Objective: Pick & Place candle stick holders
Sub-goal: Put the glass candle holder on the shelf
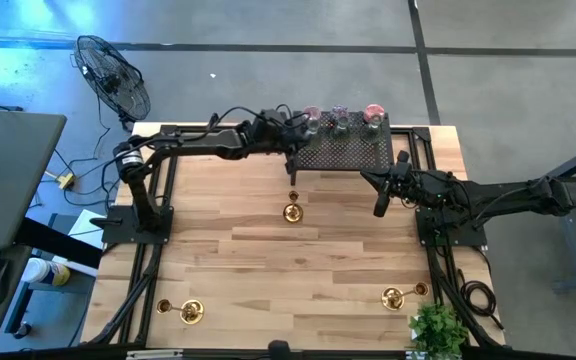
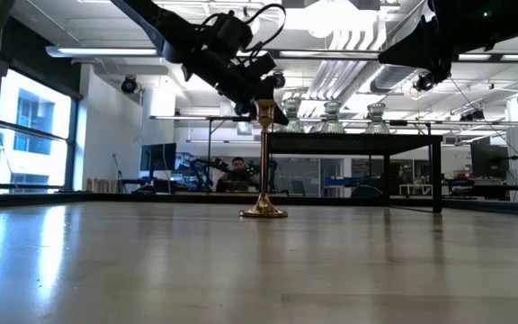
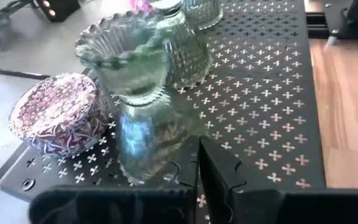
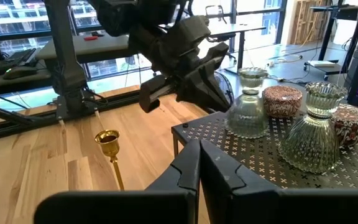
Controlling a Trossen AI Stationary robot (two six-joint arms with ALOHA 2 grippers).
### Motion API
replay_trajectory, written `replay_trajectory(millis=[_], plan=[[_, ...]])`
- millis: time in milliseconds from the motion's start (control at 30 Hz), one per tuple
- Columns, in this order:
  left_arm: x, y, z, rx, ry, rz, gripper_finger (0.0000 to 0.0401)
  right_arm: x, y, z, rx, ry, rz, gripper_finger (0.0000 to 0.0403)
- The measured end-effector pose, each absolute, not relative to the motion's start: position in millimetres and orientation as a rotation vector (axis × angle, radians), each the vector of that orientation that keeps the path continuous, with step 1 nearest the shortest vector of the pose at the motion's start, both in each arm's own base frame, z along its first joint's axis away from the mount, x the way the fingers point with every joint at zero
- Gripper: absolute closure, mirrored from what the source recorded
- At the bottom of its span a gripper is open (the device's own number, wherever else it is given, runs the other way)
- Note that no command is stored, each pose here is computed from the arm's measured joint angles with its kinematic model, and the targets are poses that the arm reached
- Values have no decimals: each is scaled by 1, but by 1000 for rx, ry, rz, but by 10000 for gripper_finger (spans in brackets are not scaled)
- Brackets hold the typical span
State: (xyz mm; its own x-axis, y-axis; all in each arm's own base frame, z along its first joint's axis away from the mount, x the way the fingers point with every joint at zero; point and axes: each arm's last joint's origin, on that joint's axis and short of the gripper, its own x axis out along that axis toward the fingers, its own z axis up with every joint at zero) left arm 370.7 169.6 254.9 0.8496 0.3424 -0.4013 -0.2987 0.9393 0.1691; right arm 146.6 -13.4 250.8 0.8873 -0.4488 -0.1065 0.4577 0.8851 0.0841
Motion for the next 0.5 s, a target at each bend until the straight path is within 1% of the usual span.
replay_trajectory(millis=[100, 300, 500], plan=[[372, 170, 257, 105, 419, 330, 388, 147, -13, 251, 108, 85, -472, 402], [372, 170, 259, 103, 399, 340, 399, 147, -13, 251, 109, 85, -472, 402], [374, 164, 258, 83, 389, 232, 400, 147, -13, 251, 111, 84, -472, 401]])
